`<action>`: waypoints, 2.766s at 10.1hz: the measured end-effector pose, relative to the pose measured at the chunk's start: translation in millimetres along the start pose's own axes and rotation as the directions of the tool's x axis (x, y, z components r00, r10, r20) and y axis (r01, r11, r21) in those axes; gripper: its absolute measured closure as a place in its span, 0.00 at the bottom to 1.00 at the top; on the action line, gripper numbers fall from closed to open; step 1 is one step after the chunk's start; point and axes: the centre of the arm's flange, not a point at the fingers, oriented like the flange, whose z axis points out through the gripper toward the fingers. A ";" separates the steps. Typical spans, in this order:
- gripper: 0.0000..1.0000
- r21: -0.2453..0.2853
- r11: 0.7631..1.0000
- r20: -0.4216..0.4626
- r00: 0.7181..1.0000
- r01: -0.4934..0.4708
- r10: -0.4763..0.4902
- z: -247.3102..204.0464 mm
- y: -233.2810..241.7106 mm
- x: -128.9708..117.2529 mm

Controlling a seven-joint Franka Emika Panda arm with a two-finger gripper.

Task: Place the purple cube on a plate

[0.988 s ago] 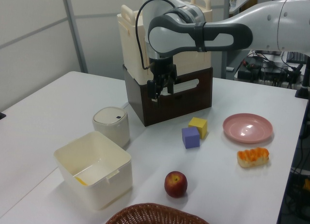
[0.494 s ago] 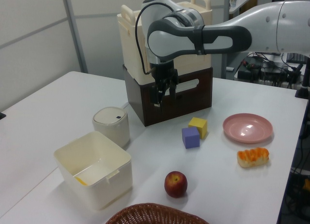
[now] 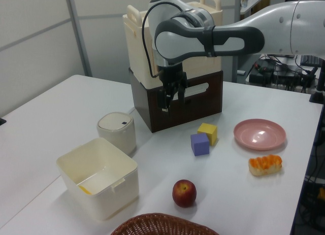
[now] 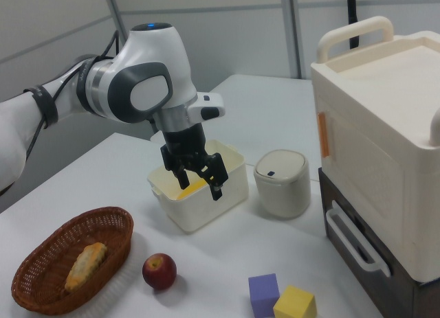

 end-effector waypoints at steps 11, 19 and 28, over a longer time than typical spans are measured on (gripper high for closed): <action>0.00 -0.029 0.991 0.005 0.991 0.132 -0.132 -23.1 34.8 -49.7; 0.00 -0.003 0.957 0.126 0.950 0.290 -0.287 145.3 95.8 8.0; 0.14 -0.010 0.890 0.203 0.872 0.456 -0.445 207.3 95.9 20.4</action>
